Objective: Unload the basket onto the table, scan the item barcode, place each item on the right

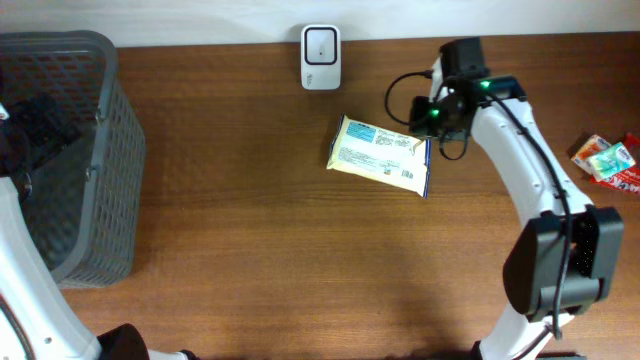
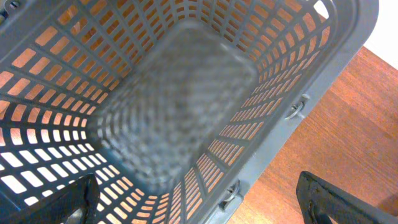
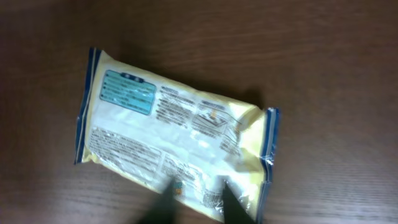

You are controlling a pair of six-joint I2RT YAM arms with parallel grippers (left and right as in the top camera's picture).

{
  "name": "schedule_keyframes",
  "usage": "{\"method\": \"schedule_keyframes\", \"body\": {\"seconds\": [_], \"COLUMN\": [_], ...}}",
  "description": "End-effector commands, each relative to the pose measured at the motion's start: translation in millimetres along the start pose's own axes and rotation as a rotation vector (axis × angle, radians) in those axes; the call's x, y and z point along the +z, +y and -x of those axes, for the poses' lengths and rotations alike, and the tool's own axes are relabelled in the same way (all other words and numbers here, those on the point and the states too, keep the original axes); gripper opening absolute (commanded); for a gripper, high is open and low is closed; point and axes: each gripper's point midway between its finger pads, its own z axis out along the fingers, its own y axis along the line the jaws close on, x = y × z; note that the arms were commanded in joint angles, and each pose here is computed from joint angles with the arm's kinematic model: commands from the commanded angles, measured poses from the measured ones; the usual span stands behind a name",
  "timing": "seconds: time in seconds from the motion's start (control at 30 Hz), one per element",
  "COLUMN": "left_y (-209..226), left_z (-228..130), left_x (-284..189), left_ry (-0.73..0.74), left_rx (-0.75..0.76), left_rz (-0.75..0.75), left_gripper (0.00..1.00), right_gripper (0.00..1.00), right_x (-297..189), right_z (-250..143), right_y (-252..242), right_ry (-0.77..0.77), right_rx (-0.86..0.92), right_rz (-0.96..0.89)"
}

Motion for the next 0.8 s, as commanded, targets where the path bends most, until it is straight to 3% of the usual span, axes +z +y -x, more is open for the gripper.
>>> {"method": "schedule_keyframes", "body": {"seconds": [0.0,0.13,0.27,0.4,0.47,0.5,0.57,0.63,0.77], "left_y": [1,1,1,1,1,1,1,1,1], "left_z": [2,2,2,2,2,2,2,2,2], "left_x": [-4,-4,-4,-4,-4,-4,-4,-4,-4], "left_ry": [-0.013,-0.013,-0.013,-0.013,-0.013,-0.013,-0.013,-0.013,-0.013], "left_rx": [-0.011,-0.011,-0.011,-0.01,-0.01,-0.011,-0.01,-0.011,-0.011], "left_rz": [-0.003,-0.003,-0.003,-0.003,-0.003,-0.003,-0.003,-0.003,-0.003], "left_gripper": [0.99,0.99,0.99,0.99,0.99,0.99,0.99,0.99,0.99], "right_gripper": [0.04,0.04,0.12,0.3,0.7,0.79,0.82,0.87,0.99], "right_x": [51,118,109,46,29,26,30,42,70], "right_z": [-29,-71,-77,-39,-26,-26,-29,-34,-30], "right_y": [6,-21,-36,-9,31,51,68,88,100], "right_ry": [0.104,0.249,0.298,0.262,0.254,0.251,0.241,0.197,0.048], "right_rx": [-0.036,0.013,0.001,-0.023,-0.131,-0.201,-0.293,-0.39,-0.409], "right_rz": [-0.059,-0.166,-0.26,-0.218,-0.044,0.039,0.065,-0.027,-0.327]}}
